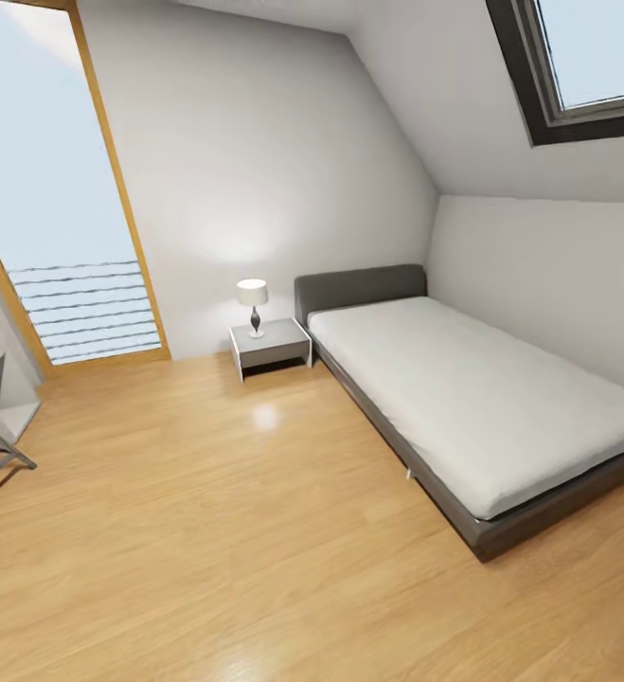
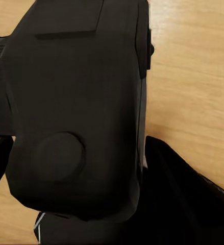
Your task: Attach the digital camera to the camera tripod in the bedroom.
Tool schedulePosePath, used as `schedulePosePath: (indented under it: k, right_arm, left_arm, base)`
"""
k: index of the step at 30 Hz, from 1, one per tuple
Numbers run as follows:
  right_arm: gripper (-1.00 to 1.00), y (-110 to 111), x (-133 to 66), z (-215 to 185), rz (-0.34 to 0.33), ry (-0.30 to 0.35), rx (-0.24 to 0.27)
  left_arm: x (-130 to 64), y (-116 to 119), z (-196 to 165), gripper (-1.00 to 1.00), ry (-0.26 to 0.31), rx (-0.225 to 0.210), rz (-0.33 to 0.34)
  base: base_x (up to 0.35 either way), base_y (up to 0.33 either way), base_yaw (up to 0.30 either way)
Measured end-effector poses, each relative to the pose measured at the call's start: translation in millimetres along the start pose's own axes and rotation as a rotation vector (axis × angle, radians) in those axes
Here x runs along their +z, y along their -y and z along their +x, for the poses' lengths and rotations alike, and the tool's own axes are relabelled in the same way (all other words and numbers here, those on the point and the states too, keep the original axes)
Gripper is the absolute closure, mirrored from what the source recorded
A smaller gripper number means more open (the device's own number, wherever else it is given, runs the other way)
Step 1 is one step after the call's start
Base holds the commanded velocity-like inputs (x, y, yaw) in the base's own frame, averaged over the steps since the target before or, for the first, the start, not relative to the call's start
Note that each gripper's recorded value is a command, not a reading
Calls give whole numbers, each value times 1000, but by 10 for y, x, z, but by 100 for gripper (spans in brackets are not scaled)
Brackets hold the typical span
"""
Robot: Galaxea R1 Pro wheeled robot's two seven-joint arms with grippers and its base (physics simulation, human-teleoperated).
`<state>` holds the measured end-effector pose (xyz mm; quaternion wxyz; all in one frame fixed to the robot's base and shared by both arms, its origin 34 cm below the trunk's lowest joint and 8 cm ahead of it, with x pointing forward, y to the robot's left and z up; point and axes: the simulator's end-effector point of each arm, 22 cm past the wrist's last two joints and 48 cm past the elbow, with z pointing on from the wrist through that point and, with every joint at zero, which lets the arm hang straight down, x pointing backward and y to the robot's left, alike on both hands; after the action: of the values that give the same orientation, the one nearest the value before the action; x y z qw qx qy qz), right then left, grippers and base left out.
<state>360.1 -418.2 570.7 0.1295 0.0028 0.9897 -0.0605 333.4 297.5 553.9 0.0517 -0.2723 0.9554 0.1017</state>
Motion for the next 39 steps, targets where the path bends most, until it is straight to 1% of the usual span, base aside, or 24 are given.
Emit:
schedulePosePath:
  k: [5, 12, 14, 22, 26, 30, 39]
  right_arm:
    - [-100, -23, -68, 179, 1, -23, -8]
    - [-100, -21, -155, 228, 1, -31, -9]
    - [-100, -21, -179, 235, 1, -33, -9]
    - [-100, -14, -272, 255, -1, -43, -8]
    - [-100, -6, -317, 259, -1, -46, -8]
    - [-100, -4, -318, 275, 0, -53, -7]
    - [-100, -1, -318, 280, 1, -55, -7]
  left_arm:
    - [-6, -232, 181, 100, -22, 3, -16]
    - [-60, -402, 330, 100, -41, 8, -30]
    - [-78, -419, 355, 100, -43, 12, -24]
    - [-166, -203, 389, 100, -48, 10, 115]
    - [-210, -196, 388, 100, -48, 9, 129]
    - [-217, -159, 398, 100, -49, 5, 138]
    - [-214, -175, 396, 100, -51, -7, 135]
  base:
    - [0, 0, 0]
    - [0, 0, 0]
    - [0, 0, 0]
    - [0, 0, 0]
    - [0, 0, 0]
    - [0, 0, 0]
    - [0, 0, 0]
